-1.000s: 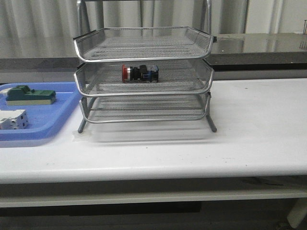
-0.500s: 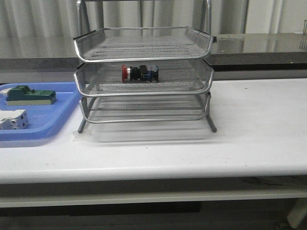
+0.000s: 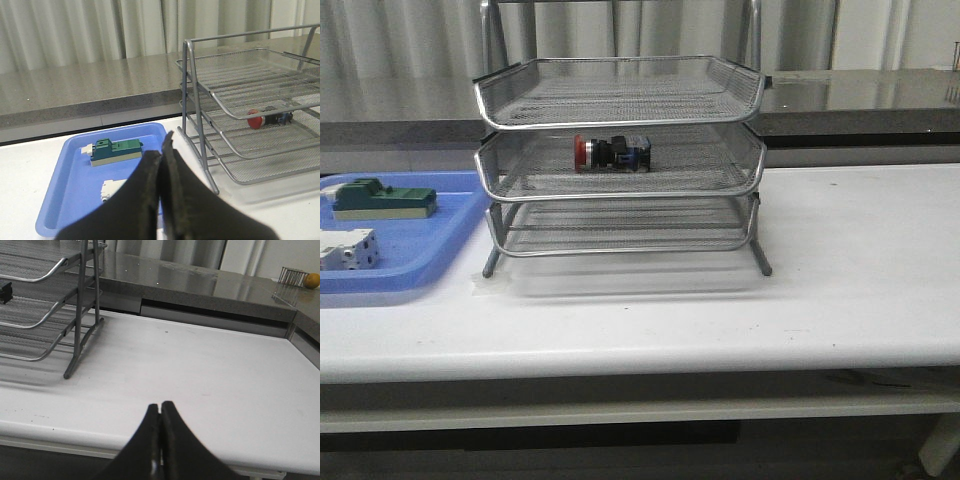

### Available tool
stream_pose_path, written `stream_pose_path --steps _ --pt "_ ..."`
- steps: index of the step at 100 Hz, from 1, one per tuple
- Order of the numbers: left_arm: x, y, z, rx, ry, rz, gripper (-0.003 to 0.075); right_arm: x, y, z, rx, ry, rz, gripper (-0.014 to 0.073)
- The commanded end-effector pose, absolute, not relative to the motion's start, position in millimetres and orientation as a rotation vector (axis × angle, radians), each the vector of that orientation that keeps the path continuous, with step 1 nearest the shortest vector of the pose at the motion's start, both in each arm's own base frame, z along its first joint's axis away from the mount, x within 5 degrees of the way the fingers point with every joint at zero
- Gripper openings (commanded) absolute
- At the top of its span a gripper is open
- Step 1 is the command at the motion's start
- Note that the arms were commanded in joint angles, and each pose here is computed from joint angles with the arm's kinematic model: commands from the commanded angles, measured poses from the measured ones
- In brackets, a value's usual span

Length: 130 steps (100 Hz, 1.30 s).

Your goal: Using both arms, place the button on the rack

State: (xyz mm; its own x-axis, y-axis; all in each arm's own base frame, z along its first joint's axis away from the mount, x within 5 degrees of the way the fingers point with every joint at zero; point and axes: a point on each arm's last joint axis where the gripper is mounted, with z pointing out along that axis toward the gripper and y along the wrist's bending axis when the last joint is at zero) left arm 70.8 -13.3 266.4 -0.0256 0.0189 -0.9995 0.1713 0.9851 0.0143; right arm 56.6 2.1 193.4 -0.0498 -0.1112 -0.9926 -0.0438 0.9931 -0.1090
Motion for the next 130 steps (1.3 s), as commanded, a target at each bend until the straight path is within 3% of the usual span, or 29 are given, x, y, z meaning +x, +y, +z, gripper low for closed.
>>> stream_pose_path --steps 1,73,108,130 --pt "71.5 -10.5 281.8 0.100 1.505 -0.120 -0.0020 55.4 2.0 201.2 -0.114 1.525 -0.061 -0.0065" --pt "71.5 -10.5 281.8 0.100 1.505 -0.120 -0.0020 55.4 2.0 201.2 -0.114 1.525 -0.061 -0.0065" --pt "71.3 -8.9 283.8 0.184 1.471 0.001 -0.0020 55.4 2.0 201.2 -0.114 1.525 -0.061 -0.0065" --pt "72.8 -9.0 269.9 0.161 1.486 -0.023 -0.0020 55.4 2.0 201.2 -0.114 1.525 -0.061 -0.0065"
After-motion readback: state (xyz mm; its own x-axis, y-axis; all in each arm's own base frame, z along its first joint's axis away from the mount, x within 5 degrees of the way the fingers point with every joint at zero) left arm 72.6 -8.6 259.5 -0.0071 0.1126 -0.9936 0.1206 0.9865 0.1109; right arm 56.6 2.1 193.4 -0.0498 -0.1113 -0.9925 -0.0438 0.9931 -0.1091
